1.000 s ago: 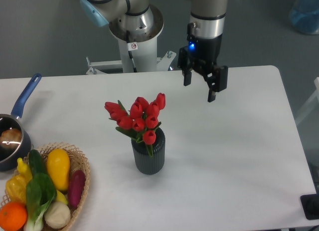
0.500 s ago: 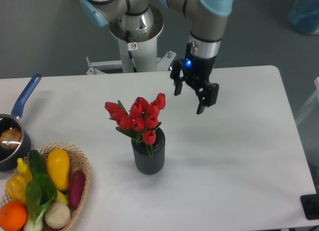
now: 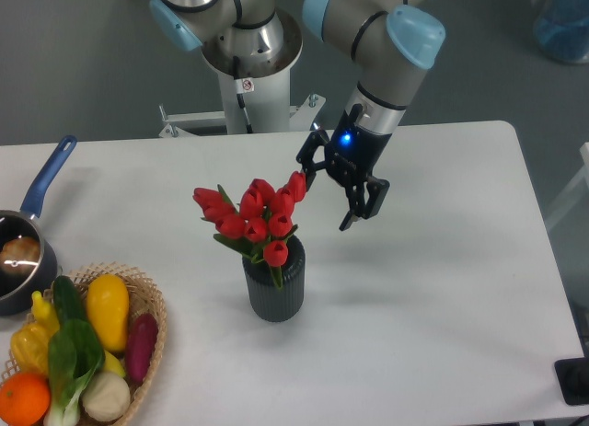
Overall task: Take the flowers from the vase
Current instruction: 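Position the open gripper around the tulip stems above the vase rim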
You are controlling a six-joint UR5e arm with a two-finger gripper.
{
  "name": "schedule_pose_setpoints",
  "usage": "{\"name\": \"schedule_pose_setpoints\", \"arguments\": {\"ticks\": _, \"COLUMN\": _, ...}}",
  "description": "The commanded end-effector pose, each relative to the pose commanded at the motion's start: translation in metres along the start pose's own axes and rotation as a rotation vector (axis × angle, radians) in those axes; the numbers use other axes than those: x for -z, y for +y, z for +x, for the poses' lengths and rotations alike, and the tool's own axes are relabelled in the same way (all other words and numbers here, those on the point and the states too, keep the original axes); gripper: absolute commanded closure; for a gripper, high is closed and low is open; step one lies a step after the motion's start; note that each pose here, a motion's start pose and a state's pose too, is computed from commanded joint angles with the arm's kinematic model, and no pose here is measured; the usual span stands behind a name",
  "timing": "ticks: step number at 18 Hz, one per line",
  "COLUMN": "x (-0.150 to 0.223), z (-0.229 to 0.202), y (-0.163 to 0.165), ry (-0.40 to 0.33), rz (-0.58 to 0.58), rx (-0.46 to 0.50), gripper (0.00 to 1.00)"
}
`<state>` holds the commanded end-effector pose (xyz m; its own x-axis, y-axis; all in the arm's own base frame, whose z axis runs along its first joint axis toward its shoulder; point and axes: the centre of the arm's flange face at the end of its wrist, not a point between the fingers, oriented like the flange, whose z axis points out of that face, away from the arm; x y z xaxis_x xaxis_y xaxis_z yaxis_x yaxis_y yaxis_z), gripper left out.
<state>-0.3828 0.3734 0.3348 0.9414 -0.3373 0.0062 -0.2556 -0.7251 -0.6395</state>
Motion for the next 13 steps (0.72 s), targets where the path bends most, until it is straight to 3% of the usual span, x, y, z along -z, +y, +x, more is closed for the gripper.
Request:
{"name": "schedule_pose_setpoints", "arguments": {"ticks": 9, "x": -0.006, "z": -0.002, "y": -0.01, "ry": 0.036, "rz": 0.208, "rx": 0.063, "gripper": 0.0}}
{"name": "schedule_pose_setpoints", "arguments": {"ticks": 13, "x": -0.013, "z": -0.002, "y": -0.01, "ry": 0.049, "rz": 0.216, "rx": 0.066, "gripper": 0.0}}
